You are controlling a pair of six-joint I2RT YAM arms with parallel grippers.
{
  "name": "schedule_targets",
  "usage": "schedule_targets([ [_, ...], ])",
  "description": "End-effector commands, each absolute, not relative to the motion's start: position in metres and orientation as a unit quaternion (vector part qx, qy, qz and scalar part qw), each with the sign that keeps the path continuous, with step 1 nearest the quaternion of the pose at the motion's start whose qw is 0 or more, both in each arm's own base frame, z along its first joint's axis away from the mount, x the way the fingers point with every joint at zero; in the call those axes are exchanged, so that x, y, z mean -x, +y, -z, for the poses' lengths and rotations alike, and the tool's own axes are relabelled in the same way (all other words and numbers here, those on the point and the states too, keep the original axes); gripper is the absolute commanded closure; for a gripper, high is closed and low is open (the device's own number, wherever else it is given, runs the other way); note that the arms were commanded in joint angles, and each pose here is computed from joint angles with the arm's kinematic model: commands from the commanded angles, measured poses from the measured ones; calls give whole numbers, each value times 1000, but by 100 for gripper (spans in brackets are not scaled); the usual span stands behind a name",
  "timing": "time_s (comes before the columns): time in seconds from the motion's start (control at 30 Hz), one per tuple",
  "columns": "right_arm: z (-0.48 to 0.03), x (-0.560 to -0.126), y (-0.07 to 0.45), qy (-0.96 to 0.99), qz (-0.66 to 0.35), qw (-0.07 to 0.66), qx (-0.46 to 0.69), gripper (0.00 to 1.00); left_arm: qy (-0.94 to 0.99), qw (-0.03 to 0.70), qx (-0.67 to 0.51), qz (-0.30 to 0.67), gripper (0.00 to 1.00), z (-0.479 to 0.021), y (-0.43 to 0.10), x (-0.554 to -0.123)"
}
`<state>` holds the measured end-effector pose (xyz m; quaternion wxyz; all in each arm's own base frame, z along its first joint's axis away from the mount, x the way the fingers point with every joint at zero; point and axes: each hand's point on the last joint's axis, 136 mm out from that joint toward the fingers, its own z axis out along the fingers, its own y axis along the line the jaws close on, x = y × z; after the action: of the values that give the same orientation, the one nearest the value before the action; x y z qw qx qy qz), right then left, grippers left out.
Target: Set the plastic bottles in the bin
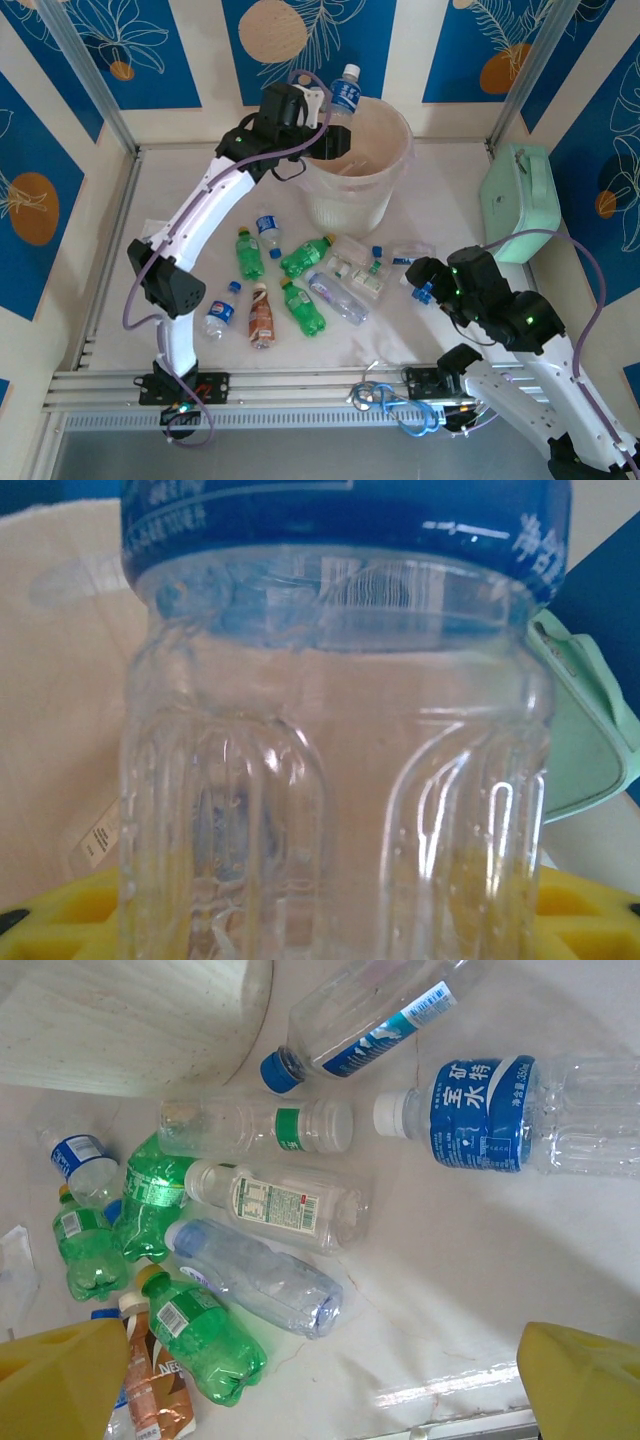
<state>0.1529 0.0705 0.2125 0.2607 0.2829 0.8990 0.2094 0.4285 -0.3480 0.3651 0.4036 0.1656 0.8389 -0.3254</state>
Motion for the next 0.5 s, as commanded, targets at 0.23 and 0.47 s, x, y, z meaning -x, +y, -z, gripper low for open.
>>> schedule_targets([
  [0.23, -205, -150, 73, 908, -205, 242, -276, 0, 857, 376, -173, 307, 30, -345, -342, -430],
  [0.47, -208, -153, 76, 911, -203, 238, -269, 1, 849, 388, -170, 315, 18, -360, -340, -426],
])
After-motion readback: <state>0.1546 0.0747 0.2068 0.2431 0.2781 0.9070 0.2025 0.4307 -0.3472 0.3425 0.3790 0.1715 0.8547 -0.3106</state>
